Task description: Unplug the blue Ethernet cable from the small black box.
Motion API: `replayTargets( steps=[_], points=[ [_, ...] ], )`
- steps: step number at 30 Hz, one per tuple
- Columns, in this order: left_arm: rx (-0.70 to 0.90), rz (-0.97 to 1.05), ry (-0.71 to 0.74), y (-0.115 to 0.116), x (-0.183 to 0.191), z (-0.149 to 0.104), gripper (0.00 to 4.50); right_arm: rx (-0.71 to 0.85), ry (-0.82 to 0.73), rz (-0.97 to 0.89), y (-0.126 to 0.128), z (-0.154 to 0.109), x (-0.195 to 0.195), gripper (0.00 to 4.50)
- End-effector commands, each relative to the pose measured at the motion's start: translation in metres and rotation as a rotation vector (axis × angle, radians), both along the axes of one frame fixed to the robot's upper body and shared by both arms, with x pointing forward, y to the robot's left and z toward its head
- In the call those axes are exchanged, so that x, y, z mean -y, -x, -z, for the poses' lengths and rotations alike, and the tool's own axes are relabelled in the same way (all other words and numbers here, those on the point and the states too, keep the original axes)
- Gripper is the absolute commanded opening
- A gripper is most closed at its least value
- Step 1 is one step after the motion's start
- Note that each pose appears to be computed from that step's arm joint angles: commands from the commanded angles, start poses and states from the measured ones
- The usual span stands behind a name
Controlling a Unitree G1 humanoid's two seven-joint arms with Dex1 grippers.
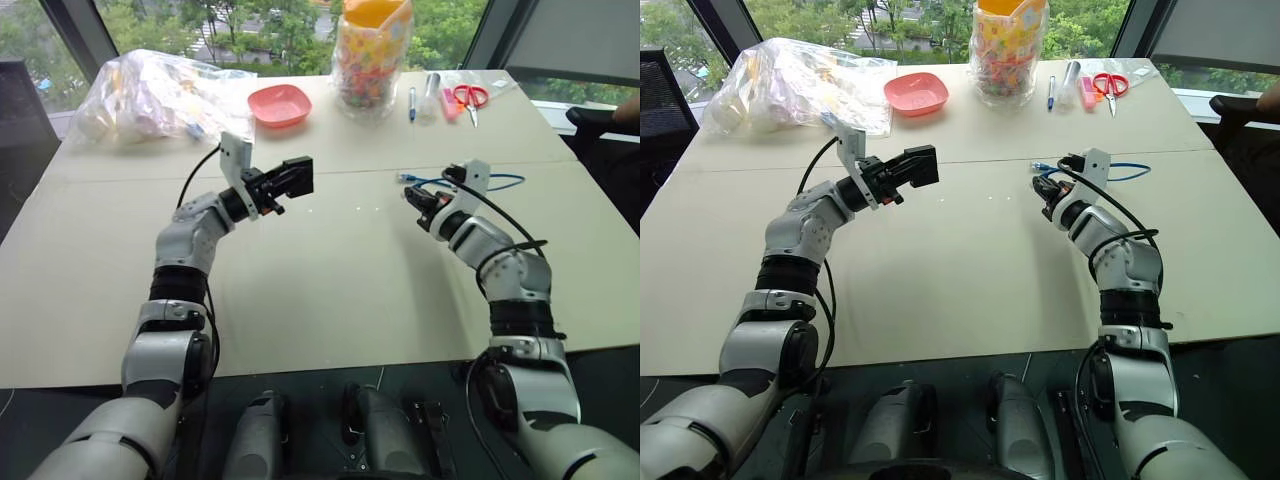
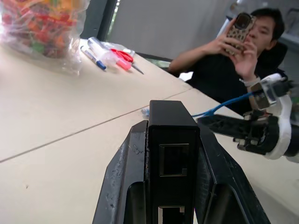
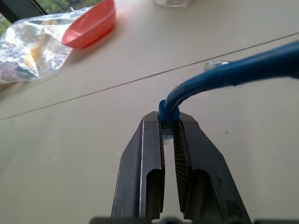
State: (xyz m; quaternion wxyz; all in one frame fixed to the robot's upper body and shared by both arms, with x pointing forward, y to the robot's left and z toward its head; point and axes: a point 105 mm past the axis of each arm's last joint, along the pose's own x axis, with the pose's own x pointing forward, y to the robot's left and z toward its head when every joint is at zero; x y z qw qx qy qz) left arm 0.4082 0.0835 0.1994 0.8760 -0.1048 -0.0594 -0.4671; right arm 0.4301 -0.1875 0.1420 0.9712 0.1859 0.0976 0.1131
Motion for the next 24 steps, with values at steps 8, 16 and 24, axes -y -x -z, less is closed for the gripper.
replayTargets(
  steps=[8, 16, 24],
  points=[
    [0.106, 0.001, -0.076, 0.001, 0.037, 0.007, 0.53, -0.069, 0.118, -0.034, -0.006, 0.009, 0.01, 4.45],
    [0.13, -0.061, -0.081, -0.012, 0.049, 0.013, 0.53, -0.173, 0.168, -0.448, 0.098, 0.025, -0.056, 4.45],
    [0.115, -0.162, -0.172, -0.022, 0.065, 0.043, 0.53, -0.133, 0.104, -0.424, 0.12, 0.017, -0.071, 4.45]
  ],
)
